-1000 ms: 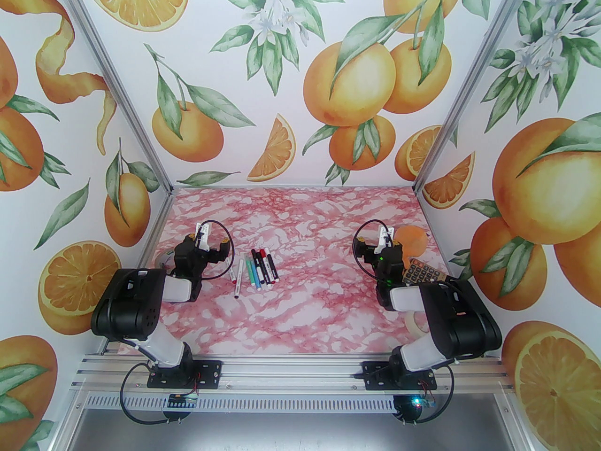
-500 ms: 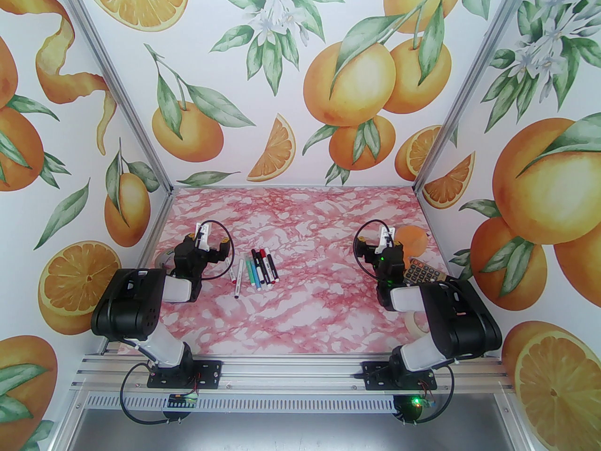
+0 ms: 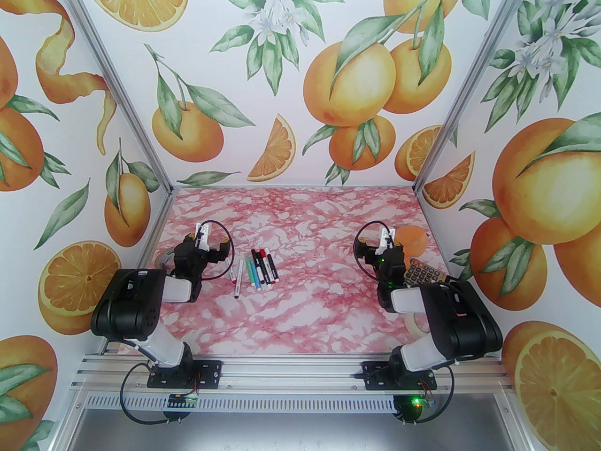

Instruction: Open the pen caps

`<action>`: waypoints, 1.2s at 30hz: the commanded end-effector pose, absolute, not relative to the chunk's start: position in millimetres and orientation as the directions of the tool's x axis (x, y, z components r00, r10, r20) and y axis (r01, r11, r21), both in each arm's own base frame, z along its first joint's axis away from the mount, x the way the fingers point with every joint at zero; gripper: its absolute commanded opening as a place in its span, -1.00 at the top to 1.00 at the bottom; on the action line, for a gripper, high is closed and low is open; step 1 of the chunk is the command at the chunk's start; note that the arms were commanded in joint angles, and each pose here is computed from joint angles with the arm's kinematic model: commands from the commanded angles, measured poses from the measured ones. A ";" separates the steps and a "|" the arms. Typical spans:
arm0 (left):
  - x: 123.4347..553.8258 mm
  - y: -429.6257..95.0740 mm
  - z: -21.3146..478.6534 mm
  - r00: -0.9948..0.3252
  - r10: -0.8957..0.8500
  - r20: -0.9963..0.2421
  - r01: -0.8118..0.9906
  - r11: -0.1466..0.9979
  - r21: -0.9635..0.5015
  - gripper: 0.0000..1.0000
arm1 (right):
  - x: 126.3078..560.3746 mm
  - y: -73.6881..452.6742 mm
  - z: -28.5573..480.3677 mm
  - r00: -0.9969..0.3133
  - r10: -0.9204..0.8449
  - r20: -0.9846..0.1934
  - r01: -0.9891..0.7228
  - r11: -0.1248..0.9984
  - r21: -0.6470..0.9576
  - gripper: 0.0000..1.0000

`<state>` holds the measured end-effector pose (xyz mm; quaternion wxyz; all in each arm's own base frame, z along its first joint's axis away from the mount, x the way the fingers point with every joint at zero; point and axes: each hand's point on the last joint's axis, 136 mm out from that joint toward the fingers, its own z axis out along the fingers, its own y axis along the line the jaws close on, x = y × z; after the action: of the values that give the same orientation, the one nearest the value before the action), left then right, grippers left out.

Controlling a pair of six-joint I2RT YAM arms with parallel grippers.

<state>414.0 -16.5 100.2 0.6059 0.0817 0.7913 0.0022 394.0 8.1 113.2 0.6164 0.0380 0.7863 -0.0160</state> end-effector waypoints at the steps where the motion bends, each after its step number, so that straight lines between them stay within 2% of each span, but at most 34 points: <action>1: 410.2 -15.8 113.8 -0.208 0.124 -0.970 0.119 0.988 0.101 -1.00 | 397.9 9.7 127.3 -0.225 0.043 -0.973 0.065 0.997 0.029 -1.00; 10: 408.6 -19.3 134.8 -0.255 0.142 -0.956 0.097 0.988 0.121 -1.00 | 389.9 10.5 152.7 -0.231 0.043 -0.972 0.070 0.997 0.028 -1.00; 15: 400.8 -25.4 165.6 -0.289 0.143 -0.947 0.059 0.990 0.131 -1.00 | 378.9 14.0 172.3 -0.258 0.084 -0.963 0.086 0.994 0.064 -1.00; 21: 380.8 -63.4 203.3 -0.368 0.104 -0.924 0.138 0.989 0.057 -0.99 | 361.4 44.8 191.4 -0.308 0.192 -0.932 -0.022 0.978 0.209 -0.99; 24: 365.3 -77.4 218.0 -0.396 0.047 -0.917 0.134 0.991 -0.007 -1.00 | 351.1 53.3 196.2 -0.359 0.251 -0.899 -0.019 0.961 0.276 -1.00; 31: 326.7 -101.9 230.4 -0.518 -0.020 -0.855 0.154 0.981 -0.116 -1.00 | 324.0 67.0 207.8 -0.461 0.268 -0.846 -0.010 0.952 0.307 -1.00; 36: 317.5 -104.8 227.6 -0.555 -0.027 -0.832 0.155 0.978 -0.136 -0.99 | 320.5 67.3 208.8 -0.469 0.271 -0.840 -0.008 0.950 0.311 -1.00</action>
<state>335.3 -106.9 234.0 0.5133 0.0538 0.8515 -0.0927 330.8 65.2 216.0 0.5412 0.0686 0.8276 0.1319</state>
